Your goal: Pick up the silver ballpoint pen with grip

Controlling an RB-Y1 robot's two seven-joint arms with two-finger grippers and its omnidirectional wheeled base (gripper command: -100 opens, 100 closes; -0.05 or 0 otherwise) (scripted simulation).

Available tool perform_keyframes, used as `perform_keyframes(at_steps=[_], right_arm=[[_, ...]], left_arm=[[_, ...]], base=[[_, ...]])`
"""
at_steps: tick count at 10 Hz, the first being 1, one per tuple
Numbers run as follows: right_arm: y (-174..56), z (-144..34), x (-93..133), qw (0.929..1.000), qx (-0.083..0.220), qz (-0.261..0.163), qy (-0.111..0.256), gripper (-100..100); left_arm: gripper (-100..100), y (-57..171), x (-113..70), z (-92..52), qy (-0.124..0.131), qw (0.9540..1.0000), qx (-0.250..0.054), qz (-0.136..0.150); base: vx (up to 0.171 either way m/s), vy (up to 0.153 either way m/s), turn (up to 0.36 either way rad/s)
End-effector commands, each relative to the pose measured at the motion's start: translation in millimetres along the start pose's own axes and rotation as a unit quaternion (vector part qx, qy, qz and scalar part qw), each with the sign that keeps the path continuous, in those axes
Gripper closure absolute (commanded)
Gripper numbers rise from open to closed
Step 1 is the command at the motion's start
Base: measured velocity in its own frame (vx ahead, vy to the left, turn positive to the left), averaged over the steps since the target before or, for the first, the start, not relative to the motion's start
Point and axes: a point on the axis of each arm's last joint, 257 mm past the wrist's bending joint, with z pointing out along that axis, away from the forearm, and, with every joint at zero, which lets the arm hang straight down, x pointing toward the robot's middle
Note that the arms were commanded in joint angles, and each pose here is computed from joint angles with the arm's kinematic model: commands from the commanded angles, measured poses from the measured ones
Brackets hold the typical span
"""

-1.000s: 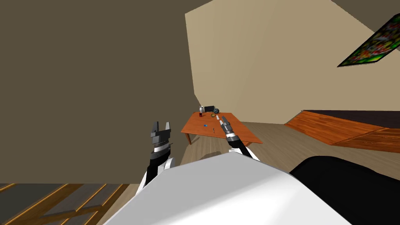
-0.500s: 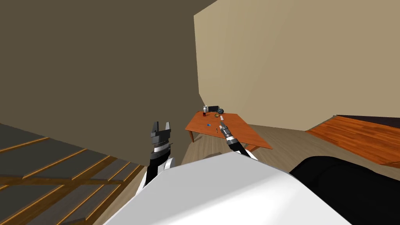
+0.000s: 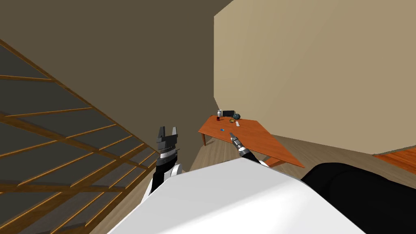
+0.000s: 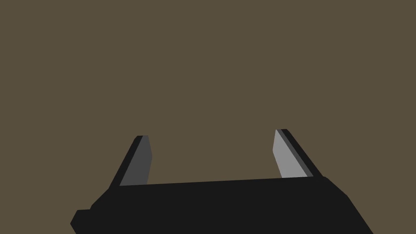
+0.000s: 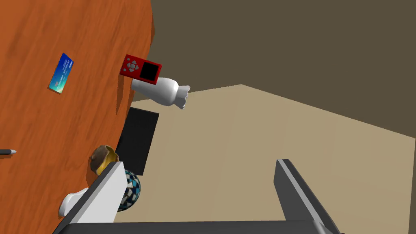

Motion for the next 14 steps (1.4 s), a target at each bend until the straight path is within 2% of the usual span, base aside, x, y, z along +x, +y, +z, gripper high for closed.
perform_keyframes(at_steps=[1, 2, 3, 4, 5, 6, 7, 8, 9, 10, 11, 12, 13, 14], right_arm=[[-24.3, -5.5, -2.2, 0.9997, 0.024, -0.004, 0.005, -100], [-29.1, -6.7, -2.3, 0.9996, 0.029, -0.004, 0.005, -100], [-54.1, -16.1, -4.7, 0.9980, 0.061, -0.011, 0.013, -100], [-62.1, -18.7, -5.1, 0.9975, 0.069, -0.011, 0.012, -100], [-89.4, -31.1, -8.8, 0.9942, 0.104, -0.018, 0.020, -100], [-94.4, -33.1, -9.2, 0.9936, 0.109, -0.019, 0.020, -100], [-116.8, -45.6, -13.7, 0.9895, 0.140, -0.026, 0.026, -100], [-125.7, -49.8, -14.7, 0.9881, 0.149, -0.026, 0.026, -100], [-149.7, -65.2, -20.6, 0.9821, 0.182, -0.034, 0.032, -100], [-155.4, -68.5, -21.5, 0.9809, 0.189, -0.034, 0.031, -100], [-173.5, -82.3, -27.5, 0.9749, 0.216, -0.042, 0.037, -100], [-183.3, -88.8, -29.4, 0.9723, 0.227, -0.043, 0.036, -100], [-202.9, -105.5, -36.9, 0.9644, 0.256, -0.050, 0.041, -100], [-209.3, -110.5, -38.5, 0.9623, 0.264, -0.051, 0.040, -100]], left_arm=[[0, 0.0, 0.0, 0.0, 0.000, 1.0000, 0.000, 0.000], [0, 0.0, -0.1, 0.0, 0.000, 1.0000, 0.000, 0.000], [0, 0.0, -0.1, 0.0, 0.000, 1.0000, 0.000, 0.000], [0, 0.0, 0.0, 0.0, 0.000, 1.0000, 0.000, 0.000], [0, 0.0, 0.0, 0.0, 0.000, 1.0000, 0.000, 0.000], [0, 0.0, 0.0, 0.0, 0.000, 1.0000, 0.000, 0.000], [0, 0.0, -0.1, 0.0, 0.000, 1.0000, 0.000, 0.000], [0, 0.0, 0.0, 0.0, 0.000, 1.0000, 0.000, 0.000], [0, 0.0, -0.1, 0.0, 0.000, 1.0000, 0.000, 0.000], [0, 0.0, 0.0, 0.0, 0.000, 1.0000, 0.000, 0.000], [0, 0.0, -0.1, 0.0, 0.000, 1.0000, 0.000, 0.000], [0, 0.0, 0.0, 0.0, 0.000, 1.0000, 0.000, 0.000], [0, 0.0, -0.1, -0.1, 0.000, 1.0000, 0.000, 0.000], [0, 0.0, 0.0, 0.0, 0.000, 1.0000, 0.000, 0.000]], base=[[-0.003, 0.032, 0.112], [-0.009, 0.009, -0.010], [-0.041, 0.026, 0.234], [-0.038, 0.032, 0.200], [-0.042, 0.044, 0.277], [-0.038, 0.043, 0.141], [-0.023, 0.058, 0.253], [-0.023, 0.039, 0.140], [-0.024, 0.050, 0.241], [-0.001, 0.032, 0.131], [-0.024, 0.047, 0.226], [-0.004, 0.035, 0.131], [-0.009, 0.039, 0.277], [-0.008, 0.030, 0.131]])
